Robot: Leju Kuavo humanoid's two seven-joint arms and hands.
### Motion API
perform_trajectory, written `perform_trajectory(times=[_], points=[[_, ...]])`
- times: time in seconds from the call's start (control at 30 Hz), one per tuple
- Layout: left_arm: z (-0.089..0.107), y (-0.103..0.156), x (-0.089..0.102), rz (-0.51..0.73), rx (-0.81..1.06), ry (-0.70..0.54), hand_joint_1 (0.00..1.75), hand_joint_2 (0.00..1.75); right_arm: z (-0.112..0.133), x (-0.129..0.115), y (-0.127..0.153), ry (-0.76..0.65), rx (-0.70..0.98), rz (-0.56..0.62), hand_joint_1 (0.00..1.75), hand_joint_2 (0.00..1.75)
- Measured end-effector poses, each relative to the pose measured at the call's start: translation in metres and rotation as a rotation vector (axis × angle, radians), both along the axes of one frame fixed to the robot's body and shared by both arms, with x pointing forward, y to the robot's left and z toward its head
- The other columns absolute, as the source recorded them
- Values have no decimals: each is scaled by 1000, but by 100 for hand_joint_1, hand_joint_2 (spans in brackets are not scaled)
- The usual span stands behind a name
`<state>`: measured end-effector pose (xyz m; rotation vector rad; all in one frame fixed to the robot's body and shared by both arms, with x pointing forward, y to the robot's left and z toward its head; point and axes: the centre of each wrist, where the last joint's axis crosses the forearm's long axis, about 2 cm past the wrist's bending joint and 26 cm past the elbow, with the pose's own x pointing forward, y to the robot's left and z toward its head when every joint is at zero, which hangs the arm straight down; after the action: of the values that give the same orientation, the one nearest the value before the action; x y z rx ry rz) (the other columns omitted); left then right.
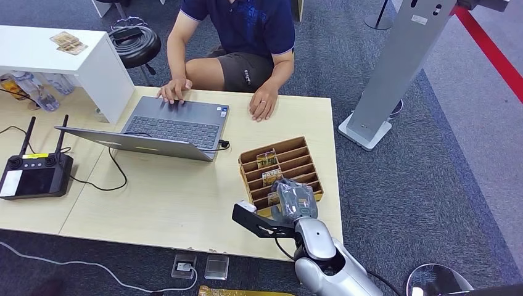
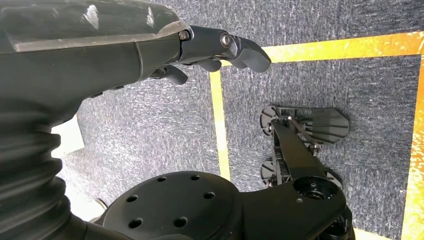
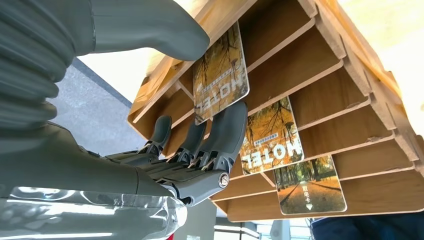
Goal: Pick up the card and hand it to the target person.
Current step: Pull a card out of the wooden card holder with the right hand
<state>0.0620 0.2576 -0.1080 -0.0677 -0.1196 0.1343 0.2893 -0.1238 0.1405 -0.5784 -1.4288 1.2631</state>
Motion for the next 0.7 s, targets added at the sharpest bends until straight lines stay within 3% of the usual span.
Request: perform_trajectory(times=[0.37,0.5,0.6,0.7], points=[[0,0,0,-1,0,3,0,175,-2,-3,1,9,1,0,86,175],[0,0,0,-2,0,3,0,175,-3,-3,1,11,2,-3,144,175],[0,0,0,-2,1,3,0,175,-3,-3,0,10,3,-3,168,175],[0,0,0,-2,1,3,0,175,-3,-3,0,6,4,-3,175,175]])
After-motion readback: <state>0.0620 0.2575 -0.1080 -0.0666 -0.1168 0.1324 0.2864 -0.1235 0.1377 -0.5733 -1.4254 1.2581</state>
